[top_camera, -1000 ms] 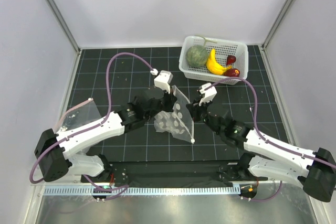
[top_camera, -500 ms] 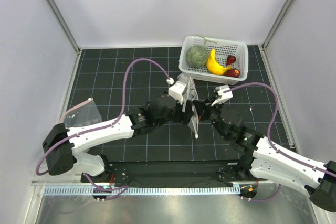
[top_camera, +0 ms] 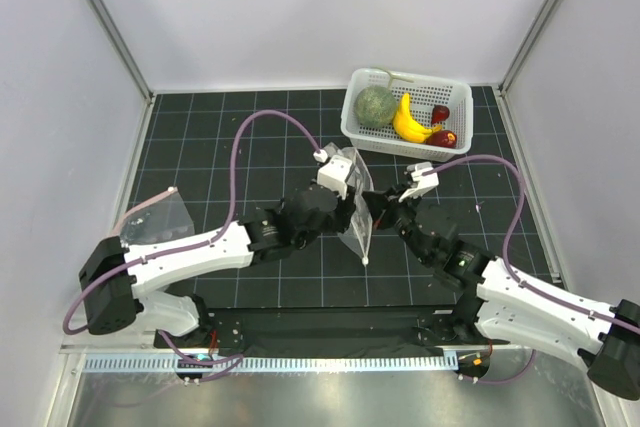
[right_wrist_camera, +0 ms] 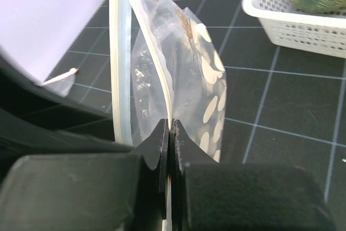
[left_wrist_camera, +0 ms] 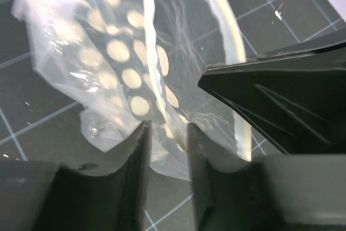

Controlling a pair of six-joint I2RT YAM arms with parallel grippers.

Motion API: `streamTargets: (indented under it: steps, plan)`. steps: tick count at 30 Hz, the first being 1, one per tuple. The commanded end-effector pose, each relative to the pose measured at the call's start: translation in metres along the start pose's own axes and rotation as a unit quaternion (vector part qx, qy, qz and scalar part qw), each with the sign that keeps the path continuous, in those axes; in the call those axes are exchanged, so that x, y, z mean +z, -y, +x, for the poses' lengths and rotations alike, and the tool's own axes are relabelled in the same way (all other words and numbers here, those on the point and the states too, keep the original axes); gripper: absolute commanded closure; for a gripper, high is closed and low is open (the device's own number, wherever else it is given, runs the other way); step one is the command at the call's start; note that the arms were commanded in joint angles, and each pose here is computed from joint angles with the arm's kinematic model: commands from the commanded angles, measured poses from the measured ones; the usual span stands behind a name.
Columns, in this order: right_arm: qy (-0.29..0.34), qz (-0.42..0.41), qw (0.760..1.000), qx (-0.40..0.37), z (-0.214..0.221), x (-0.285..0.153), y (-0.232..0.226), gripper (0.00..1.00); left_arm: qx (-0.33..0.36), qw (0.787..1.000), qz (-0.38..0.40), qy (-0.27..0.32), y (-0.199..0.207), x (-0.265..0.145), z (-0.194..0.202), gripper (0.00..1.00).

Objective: Place the food in the zip-top bag and seal the zipper
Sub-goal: Open the zipper of the food storage bag.

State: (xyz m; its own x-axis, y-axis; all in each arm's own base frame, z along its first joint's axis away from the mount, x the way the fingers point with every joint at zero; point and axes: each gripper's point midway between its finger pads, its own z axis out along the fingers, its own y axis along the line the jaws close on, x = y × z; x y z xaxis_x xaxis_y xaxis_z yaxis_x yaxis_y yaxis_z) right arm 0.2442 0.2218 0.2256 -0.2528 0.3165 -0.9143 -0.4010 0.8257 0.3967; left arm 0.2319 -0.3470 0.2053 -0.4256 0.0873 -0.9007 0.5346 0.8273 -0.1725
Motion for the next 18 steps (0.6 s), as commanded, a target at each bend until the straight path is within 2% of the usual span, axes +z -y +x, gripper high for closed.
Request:
streamTargets:
  steps: [1, 2, 5, 10, 12, 14, 18]
  plan:
    - [0.029, 0.036, 0.999, 0.012, -0.019, 0.005, 0.005, 0.99, -0.016, 0.998, -0.009, 0.052, -0.006, -0.016, -0.036, 0.67]
    - [0.026, 0.047, 0.999, 0.01, -0.019, 0.006, 0.008, 0.99, -0.017, 0.998, -0.009, 0.055, -0.005, -0.018, -0.039, 0.8]
    - [0.014, 0.065, 0.998, 0.001, -0.015, 0.009, 0.012, 0.99, -0.013, 0.998, -0.021, 0.055, -0.01, -0.018, -0.04, 0.99]
    - [0.016, 0.068, 0.998, 0.003, -0.015, 0.009, 0.013, 0.99, -0.003, 0.998, -0.035, 0.043, -0.013, -0.016, -0.038, 0.99]
    - [0.017, 0.064, 0.998, 0.005, -0.015, 0.009, 0.012, 0.99, -0.003, 0.999, -0.024, 0.032, -0.008, -0.013, -0.033, 0.74]
    - [0.019, 0.06, 0.998, 0.007, -0.015, 0.009, 0.011, 0.99, -0.003, 1.0, -0.005, 0.024, 0.001, -0.01, -0.03, 0.57]
    - [0.016, 0.036, 0.999, 0.008, -0.015, 0.009, 0.003, 0.99, -0.02, 0.999, 0.037, 0.035, 0.016, -0.009, -0.031, 0.49]
